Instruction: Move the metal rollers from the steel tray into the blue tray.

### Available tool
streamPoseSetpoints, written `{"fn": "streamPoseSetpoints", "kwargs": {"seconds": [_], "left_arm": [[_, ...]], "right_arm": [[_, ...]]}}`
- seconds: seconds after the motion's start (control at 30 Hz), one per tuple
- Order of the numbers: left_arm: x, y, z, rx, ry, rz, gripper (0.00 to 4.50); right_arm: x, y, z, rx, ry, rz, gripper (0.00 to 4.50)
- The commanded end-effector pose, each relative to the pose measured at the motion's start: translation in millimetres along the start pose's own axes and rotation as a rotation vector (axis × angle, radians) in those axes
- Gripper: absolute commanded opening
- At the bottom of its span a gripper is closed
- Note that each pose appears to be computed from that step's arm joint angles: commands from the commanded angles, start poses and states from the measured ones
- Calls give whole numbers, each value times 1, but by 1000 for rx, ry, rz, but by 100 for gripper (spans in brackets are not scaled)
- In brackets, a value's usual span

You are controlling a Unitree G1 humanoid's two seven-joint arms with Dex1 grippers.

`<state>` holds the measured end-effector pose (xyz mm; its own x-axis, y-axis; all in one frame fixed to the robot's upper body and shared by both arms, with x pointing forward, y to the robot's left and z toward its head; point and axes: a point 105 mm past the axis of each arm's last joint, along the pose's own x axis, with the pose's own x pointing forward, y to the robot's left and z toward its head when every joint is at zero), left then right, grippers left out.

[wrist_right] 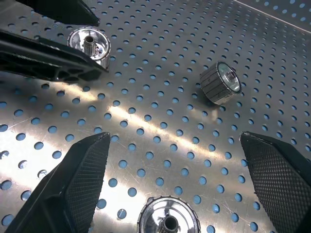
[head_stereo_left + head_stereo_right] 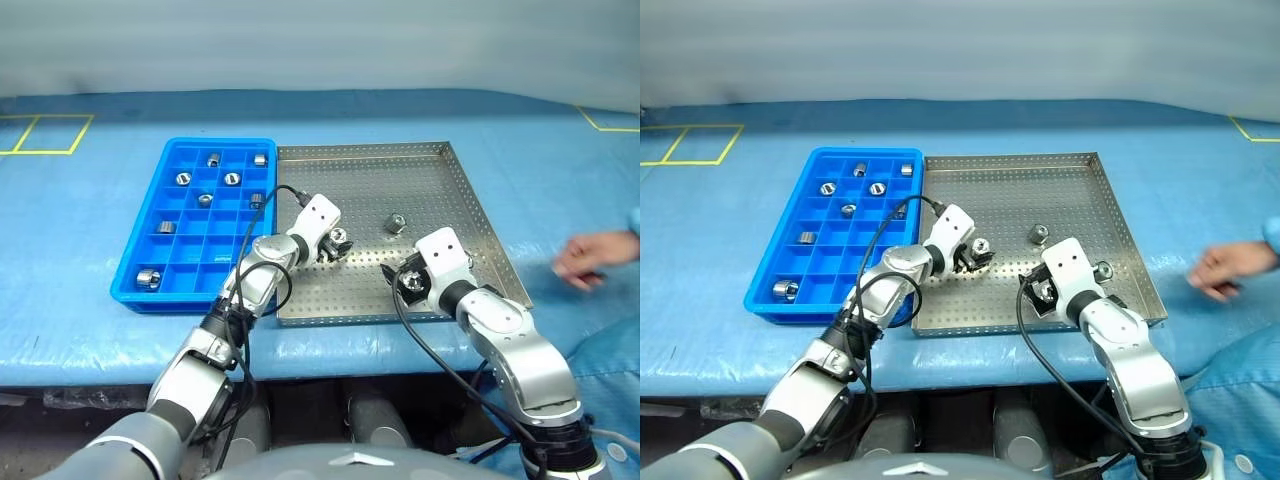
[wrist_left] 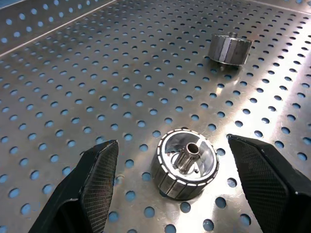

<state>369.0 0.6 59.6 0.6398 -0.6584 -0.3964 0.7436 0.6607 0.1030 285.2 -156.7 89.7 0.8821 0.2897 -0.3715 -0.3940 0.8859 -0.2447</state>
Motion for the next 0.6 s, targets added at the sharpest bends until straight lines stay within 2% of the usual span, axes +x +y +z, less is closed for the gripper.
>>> {"fn": "streamPoseSetpoints", "kwargs": {"seconds": [0.03,0.13,0.3,0.43,0.6], "left_arm": [[6,1,9,35,-19,12,392],[9,4,5,28,-3,39,337],[8,4,9,15,-25,51,182],[3,6,13,4,-58,56,182],[-28,26,42,-122,-210,114,182]], "right_arm": [[-3,-4,11,-19,-50,-23,450],[-4,-5,10,-20,-47,-28,450],[-3,-5,9,-23,-42,-28,450],[-1,-1,10,-20,-46,-9,450],[5,15,11,1,-53,78,450]]}}
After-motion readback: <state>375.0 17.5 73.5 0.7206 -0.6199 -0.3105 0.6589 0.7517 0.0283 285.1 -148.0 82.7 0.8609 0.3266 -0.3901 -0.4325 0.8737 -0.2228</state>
